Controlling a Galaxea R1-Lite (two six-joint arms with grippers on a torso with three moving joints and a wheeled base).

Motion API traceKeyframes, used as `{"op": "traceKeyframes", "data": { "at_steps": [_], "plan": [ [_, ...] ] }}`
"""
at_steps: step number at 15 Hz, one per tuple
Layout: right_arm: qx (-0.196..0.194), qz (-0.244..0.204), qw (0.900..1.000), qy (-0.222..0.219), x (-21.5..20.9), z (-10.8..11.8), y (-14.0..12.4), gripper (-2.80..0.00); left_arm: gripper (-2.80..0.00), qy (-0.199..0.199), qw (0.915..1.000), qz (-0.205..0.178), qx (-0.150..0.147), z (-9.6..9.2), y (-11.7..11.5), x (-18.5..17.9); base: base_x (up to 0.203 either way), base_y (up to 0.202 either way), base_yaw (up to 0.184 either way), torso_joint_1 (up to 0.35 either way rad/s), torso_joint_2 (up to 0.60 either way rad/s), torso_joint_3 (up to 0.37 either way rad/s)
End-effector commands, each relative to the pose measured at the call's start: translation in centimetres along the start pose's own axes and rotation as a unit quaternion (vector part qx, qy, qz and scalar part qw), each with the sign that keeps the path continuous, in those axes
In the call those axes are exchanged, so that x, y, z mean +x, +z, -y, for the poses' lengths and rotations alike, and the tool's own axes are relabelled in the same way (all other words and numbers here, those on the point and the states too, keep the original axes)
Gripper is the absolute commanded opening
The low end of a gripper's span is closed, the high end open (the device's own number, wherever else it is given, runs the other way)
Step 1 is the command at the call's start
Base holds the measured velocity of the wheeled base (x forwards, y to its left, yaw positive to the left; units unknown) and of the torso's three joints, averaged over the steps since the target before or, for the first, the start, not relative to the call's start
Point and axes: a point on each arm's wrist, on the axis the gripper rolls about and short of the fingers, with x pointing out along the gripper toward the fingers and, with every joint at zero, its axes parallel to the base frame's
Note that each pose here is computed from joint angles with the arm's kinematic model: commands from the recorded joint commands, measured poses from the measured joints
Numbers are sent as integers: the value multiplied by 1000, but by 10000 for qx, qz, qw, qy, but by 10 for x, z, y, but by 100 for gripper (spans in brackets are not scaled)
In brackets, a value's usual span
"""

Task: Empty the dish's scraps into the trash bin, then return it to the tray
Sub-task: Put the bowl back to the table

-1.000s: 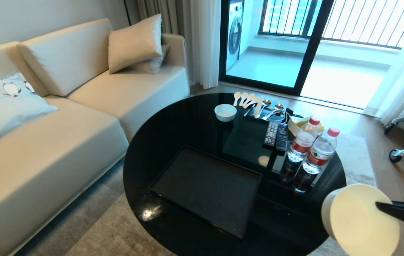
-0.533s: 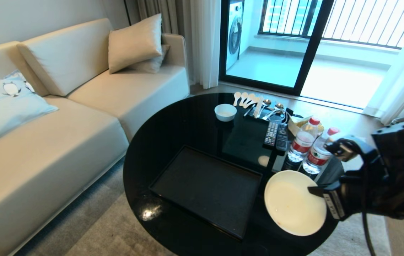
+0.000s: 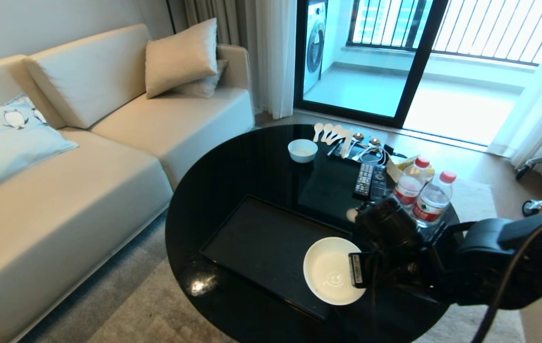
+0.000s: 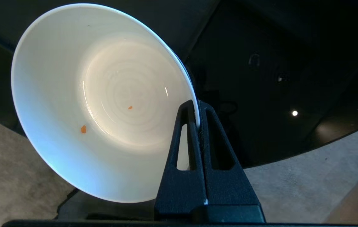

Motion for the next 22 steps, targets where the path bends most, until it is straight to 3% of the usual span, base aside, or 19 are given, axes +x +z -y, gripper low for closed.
{"op": "traceKeyframes", "data": {
  "at_steps": [1, 10, 16, 22],
  "plan": [
    [172, -253, 9994, -139, 32, -17, -7, -280, -280, 4, 10000, 4, -6, 0, 0, 0, 0, 0, 0, 0, 0, 0],
    [1381, -519, 9884, -351, 73, -65, 28, -280, -280, 4, 10000, 4, -6, 0, 0, 0, 0, 0, 0, 0, 0, 0],
    [1943, -633, 9770, -606, 99, -71, 24, -280, -280, 4, 10000, 4, -6, 0, 0, 0, 0, 0, 0, 0, 0, 0],
    [2640, -313, 9612, -736, 119, -58, 45, -280, -280, 4, 10000, -4, -5, 0, 0, 0, 0, 0, 0, 0, 0, 0]
  ]
}}
